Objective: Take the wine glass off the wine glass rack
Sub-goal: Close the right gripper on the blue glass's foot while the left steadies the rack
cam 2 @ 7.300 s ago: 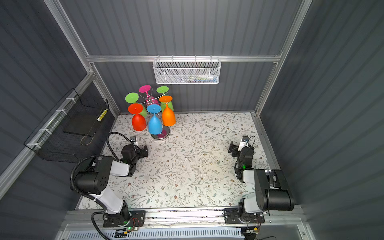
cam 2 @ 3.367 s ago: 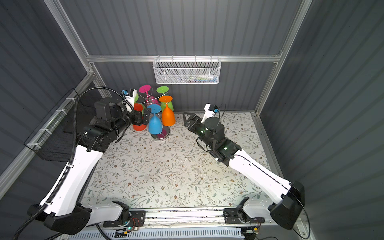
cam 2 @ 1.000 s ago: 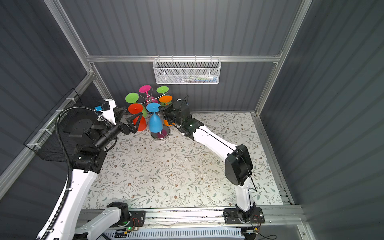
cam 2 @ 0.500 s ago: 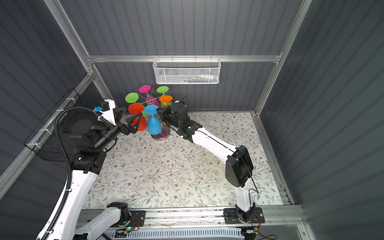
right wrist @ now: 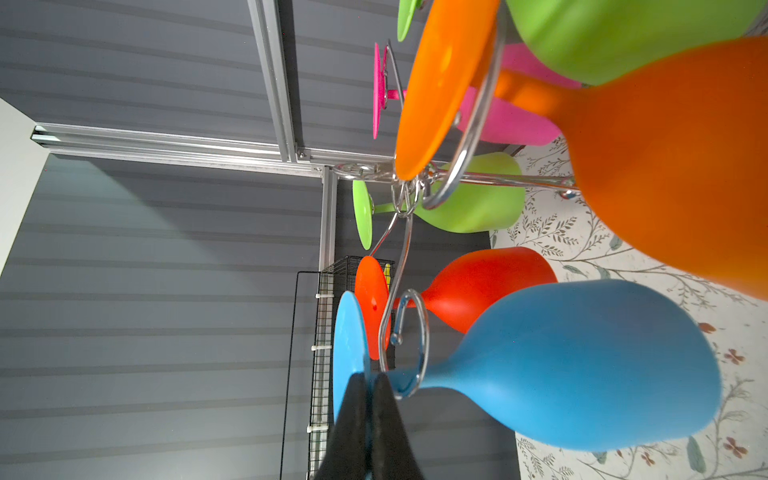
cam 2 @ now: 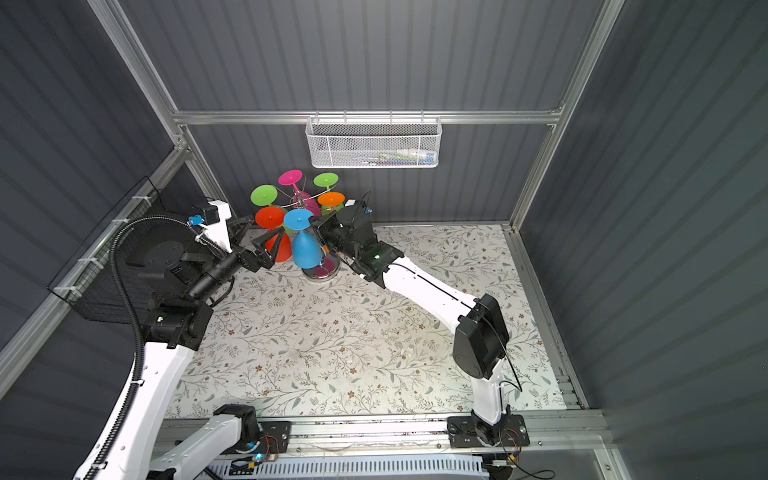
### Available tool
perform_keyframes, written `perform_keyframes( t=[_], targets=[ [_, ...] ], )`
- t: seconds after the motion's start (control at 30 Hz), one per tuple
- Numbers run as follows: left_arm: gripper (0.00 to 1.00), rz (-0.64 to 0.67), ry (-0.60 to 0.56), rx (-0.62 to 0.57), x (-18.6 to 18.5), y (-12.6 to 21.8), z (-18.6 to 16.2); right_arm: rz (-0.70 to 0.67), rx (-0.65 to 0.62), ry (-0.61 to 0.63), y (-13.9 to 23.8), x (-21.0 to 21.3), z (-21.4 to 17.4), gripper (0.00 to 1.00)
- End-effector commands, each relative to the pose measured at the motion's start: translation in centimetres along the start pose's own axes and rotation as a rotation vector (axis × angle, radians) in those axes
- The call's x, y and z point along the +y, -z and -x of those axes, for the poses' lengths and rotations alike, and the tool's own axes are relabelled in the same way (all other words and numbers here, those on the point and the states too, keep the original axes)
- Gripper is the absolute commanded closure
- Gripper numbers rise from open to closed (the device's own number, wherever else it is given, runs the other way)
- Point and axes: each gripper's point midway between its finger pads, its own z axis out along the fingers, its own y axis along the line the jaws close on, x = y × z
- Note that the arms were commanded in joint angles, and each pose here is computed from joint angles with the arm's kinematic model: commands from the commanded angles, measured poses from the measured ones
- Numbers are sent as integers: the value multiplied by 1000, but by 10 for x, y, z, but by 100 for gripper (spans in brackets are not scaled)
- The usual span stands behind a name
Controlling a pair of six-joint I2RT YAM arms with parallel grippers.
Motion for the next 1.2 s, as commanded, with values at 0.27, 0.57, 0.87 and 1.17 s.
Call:
perform_keyframes(
  t=[0.27,0.57,0.87,1.17],
  targets=[
    [0,-12,-13,-29,-4,6,7,28,7,21,-21,16,-7,100],
    [0,-16,-13,-32,-6,7,7,24,-61,13,-27,13,9,100],
    [0,-20,-14,-35,-7,8,7,40,-140,1,-20,16,27,100],
    [0,-20,-9,-31,-6,7,5,55,-203,-5,-9,15,39,100]
  ],
)
